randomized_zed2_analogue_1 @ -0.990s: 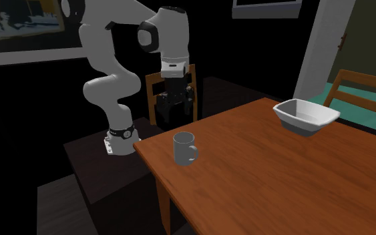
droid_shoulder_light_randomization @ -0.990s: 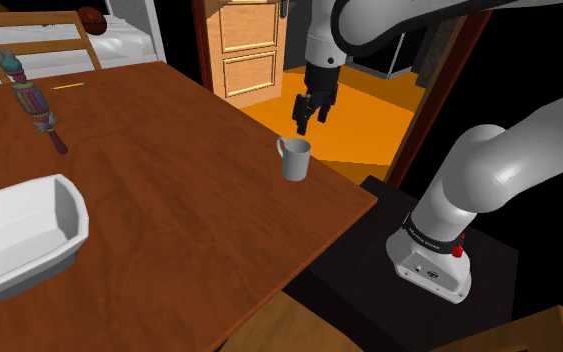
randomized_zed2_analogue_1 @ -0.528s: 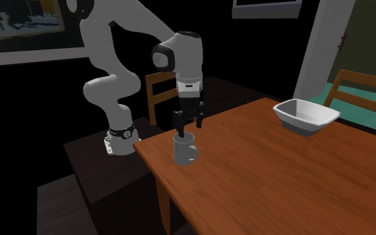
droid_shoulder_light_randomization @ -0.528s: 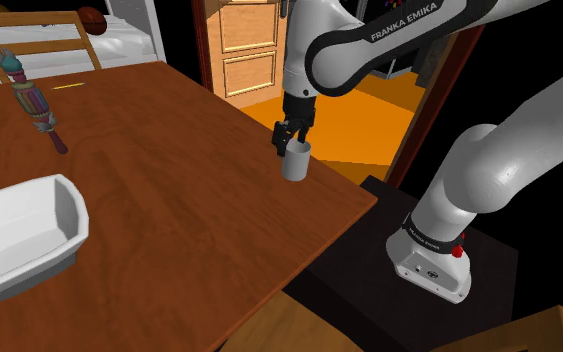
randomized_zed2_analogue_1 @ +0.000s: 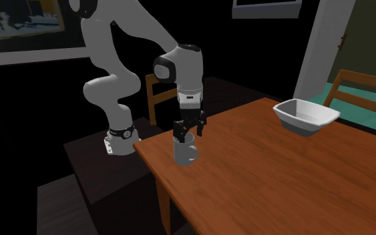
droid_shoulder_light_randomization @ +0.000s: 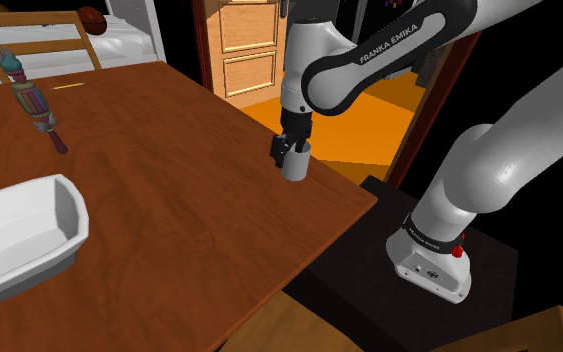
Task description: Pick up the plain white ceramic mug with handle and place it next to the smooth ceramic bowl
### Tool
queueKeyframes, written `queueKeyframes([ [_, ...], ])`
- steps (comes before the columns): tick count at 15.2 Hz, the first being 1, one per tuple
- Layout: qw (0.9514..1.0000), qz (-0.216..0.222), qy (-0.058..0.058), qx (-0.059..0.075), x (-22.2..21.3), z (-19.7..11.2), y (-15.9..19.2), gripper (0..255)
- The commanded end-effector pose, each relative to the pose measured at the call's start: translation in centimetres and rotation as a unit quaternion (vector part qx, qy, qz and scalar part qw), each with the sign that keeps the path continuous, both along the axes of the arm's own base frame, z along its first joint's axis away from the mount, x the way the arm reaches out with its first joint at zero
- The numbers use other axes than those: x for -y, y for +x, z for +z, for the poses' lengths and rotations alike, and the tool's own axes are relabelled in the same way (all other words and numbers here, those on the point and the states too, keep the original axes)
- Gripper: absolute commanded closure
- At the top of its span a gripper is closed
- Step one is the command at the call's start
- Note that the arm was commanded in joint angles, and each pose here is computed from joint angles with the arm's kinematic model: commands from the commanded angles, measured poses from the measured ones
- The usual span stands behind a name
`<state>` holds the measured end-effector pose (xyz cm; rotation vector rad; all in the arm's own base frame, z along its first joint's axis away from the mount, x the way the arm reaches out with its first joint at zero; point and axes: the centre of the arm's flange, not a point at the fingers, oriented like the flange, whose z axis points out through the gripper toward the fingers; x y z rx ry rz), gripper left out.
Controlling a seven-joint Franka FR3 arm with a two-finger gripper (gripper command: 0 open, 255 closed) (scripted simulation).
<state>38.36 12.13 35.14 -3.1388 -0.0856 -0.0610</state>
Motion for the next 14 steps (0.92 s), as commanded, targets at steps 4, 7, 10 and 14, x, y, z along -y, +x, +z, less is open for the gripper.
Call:
queueKeyframes([
  [4, 1.0000, 0.000, 0.000, 0.000, -0.02, -0.09, 0.01, 0],
  [7, 1.0000, 0.000, 0.000, 0.000, -0.02, -0.09, 0.01, 255],
  [10, 1.0000, 0.000, 0.000, 0.000, -0.02, -0.09, 0.01, 255],
  [14, 1.0000, 0.000, 0.000, 0.000, -0.02, -0.08, 0.00, 255],
])
